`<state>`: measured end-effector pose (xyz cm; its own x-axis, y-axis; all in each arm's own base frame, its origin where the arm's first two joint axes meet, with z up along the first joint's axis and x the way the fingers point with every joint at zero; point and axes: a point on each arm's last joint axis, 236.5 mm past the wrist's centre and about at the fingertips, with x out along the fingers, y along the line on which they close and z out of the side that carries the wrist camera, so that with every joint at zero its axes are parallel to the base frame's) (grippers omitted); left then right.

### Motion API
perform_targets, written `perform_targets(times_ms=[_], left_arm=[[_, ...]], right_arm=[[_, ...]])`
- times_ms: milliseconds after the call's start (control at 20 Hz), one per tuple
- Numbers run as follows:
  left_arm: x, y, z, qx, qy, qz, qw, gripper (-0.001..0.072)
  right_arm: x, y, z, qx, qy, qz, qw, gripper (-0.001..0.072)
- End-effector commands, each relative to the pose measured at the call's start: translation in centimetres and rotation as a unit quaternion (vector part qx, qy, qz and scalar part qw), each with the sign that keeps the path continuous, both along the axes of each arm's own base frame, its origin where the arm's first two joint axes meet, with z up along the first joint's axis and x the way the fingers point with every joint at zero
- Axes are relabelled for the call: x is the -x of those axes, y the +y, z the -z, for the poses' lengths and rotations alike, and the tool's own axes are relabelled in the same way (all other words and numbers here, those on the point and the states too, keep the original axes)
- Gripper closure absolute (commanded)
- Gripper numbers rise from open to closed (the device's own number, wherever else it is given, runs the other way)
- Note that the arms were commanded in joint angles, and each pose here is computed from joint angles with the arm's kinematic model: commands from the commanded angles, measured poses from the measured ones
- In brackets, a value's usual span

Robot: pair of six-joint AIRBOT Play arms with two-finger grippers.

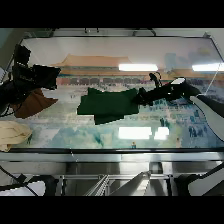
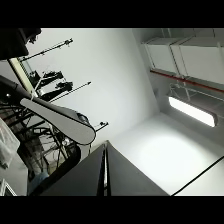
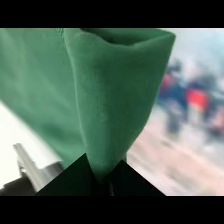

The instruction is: Fold the shirts.

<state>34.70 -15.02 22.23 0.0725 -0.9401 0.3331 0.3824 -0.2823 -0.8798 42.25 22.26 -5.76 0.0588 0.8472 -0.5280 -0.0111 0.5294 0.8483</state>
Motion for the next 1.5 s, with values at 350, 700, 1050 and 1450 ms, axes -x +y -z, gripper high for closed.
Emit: perform_targets(times_ms=[350,700,1050,1450], left_arm=[[0.7,0.0,-0.2,0.003,-0.006,0.014,1.000,0.0689],[0.8,-0.1,0.0,0.000,-0.005,0.016,1.000,0.0689],[0.8,-0.1,0.0,0.000,-0.004,0.016,1.000,0.0689],[1.5,-1.1,2.1,-0.047,0.007,0.037,0.998,0.0689]], right_arm=[[-5.7,-27.2,-25.0,0.095,-0.171,0.383,0.903,0.0691],[14.2,-49.8,-21.3,0.306,0.041,0.602,0.736,0.0691],[28.8,-52.3,-9.4,0.369,0.275,0.598,0.657,0.0690],[34.5,-54.1,-7.6,0.452,0.328,0.549,0.622,0.0689]])
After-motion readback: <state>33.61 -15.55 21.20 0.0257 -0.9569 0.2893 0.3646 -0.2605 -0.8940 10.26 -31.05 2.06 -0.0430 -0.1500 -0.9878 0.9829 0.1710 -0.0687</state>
